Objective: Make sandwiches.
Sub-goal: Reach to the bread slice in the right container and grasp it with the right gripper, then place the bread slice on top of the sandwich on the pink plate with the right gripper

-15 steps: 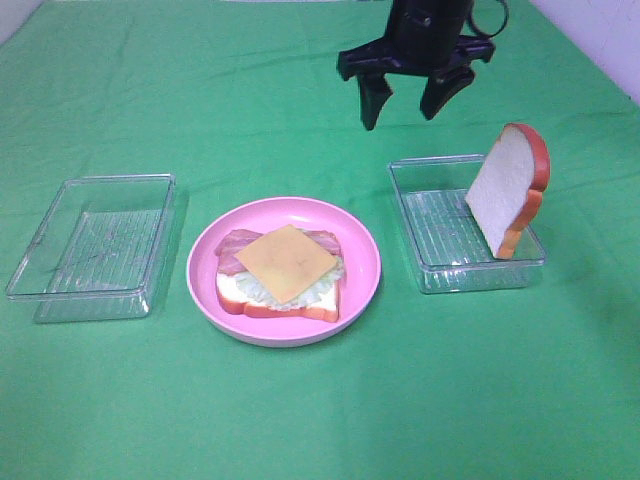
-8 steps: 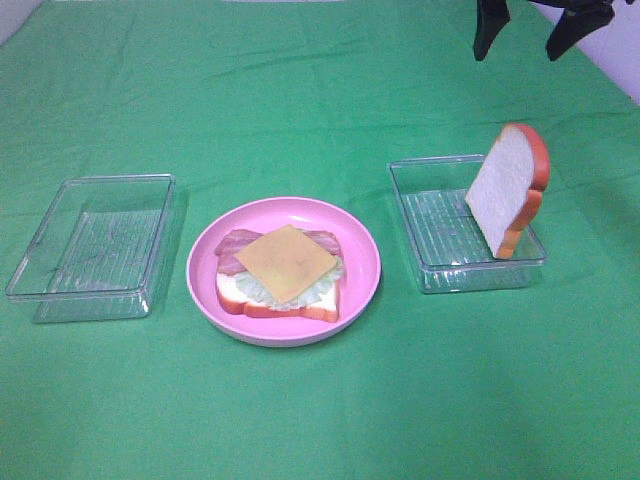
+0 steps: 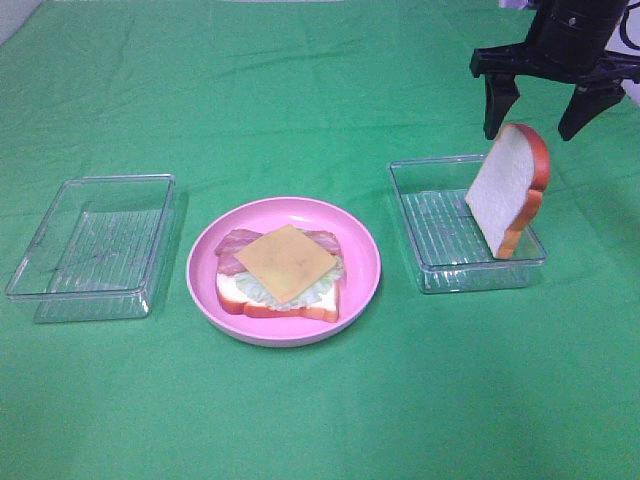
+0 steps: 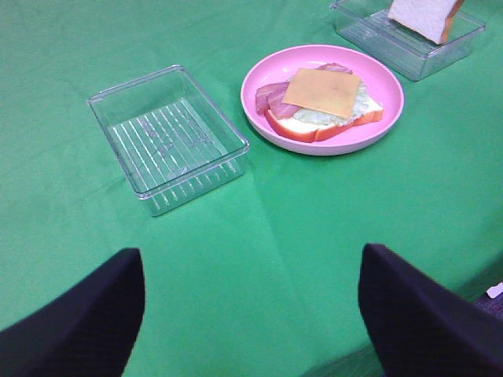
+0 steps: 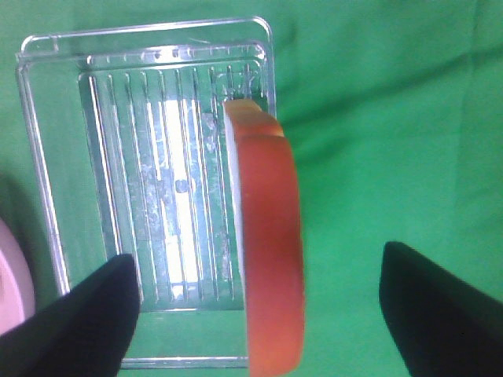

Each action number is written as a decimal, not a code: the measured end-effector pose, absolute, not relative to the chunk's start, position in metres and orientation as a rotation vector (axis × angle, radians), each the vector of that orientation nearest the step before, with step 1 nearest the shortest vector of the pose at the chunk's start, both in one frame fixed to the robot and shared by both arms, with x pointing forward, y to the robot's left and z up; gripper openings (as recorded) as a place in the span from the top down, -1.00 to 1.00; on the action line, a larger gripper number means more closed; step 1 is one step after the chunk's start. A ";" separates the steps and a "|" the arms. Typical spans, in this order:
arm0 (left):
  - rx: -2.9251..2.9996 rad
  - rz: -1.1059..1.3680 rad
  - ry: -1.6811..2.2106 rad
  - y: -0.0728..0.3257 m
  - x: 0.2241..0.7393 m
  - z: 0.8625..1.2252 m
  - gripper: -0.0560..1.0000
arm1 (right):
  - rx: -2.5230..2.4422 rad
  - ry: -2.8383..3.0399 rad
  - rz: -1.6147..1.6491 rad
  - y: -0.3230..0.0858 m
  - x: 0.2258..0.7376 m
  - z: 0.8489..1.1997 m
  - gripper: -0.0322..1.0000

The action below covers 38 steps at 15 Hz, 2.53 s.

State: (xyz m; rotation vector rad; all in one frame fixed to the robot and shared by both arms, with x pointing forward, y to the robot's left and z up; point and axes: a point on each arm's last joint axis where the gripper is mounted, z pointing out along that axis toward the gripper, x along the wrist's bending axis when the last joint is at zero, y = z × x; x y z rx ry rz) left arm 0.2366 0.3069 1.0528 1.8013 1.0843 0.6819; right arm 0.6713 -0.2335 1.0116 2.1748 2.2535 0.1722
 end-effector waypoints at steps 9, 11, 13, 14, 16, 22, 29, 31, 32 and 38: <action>1.801 0.682 1.084 0.307 0.237 1.053 -0.47 | 2.169 2.334 0.054 -0.233 0.680 0.971 0.18; 1.801 0.682 1.084 0.307 0.237 1.053 -0.47 | 2.169 2.334 0.054 -0.233 0.680 0.971 0.55; 1.801 0.682 1.084 0.307 0.237 1.053 -0.47 | 2.170 2.333 0.054 -0.233 0.680 0.971 0.55; 1.801 0.682 1.084 0.307 0.237 1.053 -0.47 | 2.170 2.333 0.056 -0.233 0.680 0.971 0.55; 1.801 0.682 1.084 0.307 0.237 1.053 -0.47 | 2.174 2.325 0.109 -0.232 0.677 0.983 0.55; 1.801 0.682 1.084 0.307 0.237 1.053 -0.47 | 2.272 2.433 0.587 -0.204 0.667 1.025 0.55; 1.801 0.679 1.082 0.307 0.237 1.053 -0.47 | 2.482 2.523 1.326 -0.140 0.631 0.980 0.55; 1.800 0.678 1.082 0.307 0.236 1.053 -0.47 | 2.515 2.481 1.381 -0.114 0.616 0.961 0.55; 1.800 0.678 1.082 0.307 0.236 1.053 -0.47 | 2.552 2.459 1.388 -0.106 0.608 0.952 0.55; 1.800 0.678 1.082 0.307 0.236 1.053 -0.47 | 2.768 2.328 1.379 -0.099 0.599 0.910 0.55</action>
